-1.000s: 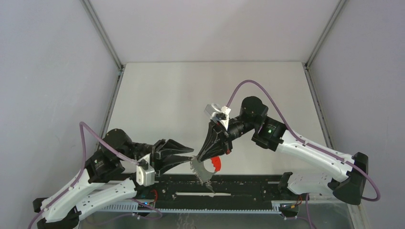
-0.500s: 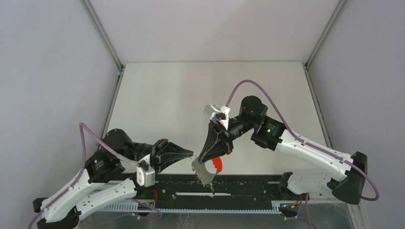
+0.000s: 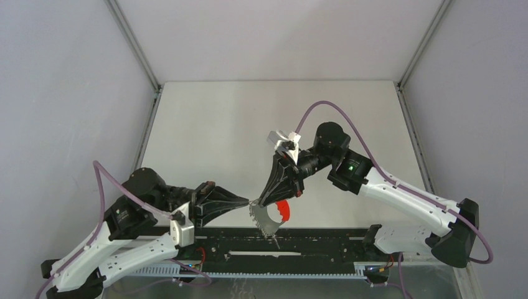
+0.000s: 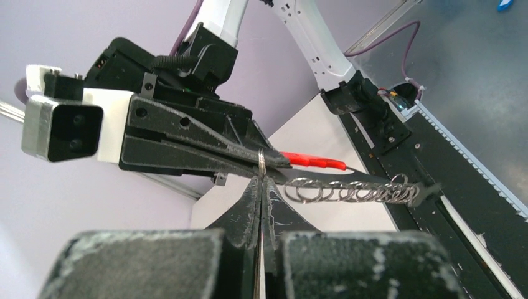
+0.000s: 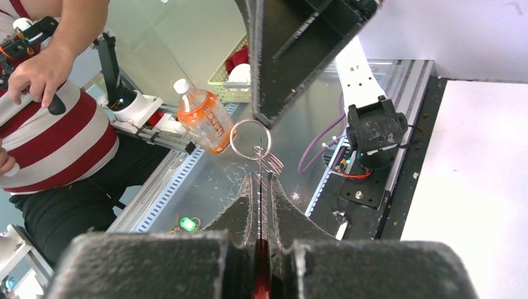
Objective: Put the keys on the keyring
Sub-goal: Adjust the keyring.
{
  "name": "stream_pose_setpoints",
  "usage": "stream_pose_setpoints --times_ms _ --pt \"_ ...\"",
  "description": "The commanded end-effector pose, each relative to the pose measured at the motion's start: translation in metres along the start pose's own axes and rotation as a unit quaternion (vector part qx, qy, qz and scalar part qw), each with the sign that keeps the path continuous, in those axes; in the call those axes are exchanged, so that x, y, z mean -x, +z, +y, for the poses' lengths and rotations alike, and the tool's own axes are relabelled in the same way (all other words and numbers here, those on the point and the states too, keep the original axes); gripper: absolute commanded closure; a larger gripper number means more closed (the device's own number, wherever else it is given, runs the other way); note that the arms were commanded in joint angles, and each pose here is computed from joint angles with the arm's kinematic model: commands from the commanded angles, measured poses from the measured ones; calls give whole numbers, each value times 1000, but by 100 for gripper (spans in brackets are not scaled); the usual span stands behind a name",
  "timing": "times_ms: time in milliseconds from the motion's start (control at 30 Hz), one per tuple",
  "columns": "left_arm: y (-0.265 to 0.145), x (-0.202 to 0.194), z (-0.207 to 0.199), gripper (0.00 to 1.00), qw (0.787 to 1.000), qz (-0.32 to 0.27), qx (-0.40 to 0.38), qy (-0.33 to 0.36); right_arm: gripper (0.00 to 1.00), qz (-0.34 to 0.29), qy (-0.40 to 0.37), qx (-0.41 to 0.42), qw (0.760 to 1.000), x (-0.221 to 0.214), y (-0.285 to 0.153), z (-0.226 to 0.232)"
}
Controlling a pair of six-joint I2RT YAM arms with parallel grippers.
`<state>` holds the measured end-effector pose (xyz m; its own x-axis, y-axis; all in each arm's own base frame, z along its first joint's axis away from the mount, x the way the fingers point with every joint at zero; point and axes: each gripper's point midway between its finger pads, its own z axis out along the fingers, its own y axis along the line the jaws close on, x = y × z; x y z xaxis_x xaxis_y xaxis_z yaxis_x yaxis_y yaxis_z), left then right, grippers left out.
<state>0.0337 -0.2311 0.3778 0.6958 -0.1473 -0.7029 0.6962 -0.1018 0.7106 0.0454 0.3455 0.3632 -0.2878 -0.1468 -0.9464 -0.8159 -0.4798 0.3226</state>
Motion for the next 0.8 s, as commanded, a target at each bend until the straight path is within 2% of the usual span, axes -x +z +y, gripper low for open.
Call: stream_pose_setpoints --times_ms 0,167,267,333,500,633,767 --pt "-1 24 4 100 1000 -29 -10 1 100 -16 -18 -7 1000 20 -1 3" --pt "0 20 -2 100 999 -28 -21 -12 100 -6 -18 -7 1000 20 2 3" --pt "0 8 -6 99 1000 -9 -25 -10 100 -3 -20 -4 1000 19 3 6" --pt "-2 -2 -10 89 999 12 -30 6 100 -1 -19 -6 1000 18 2 5" --pt "-10 -13 4 73 996 54 -5 77 100 8 -14 -1 1000 13 1 10" --pt "-14 -9 15 58 992 61 13 109 100 12 -11 8 1000 11 2 12" --pt "-16 -10 12 56 991 65 6 118 100 15 -7 18 1000 9 4 14"
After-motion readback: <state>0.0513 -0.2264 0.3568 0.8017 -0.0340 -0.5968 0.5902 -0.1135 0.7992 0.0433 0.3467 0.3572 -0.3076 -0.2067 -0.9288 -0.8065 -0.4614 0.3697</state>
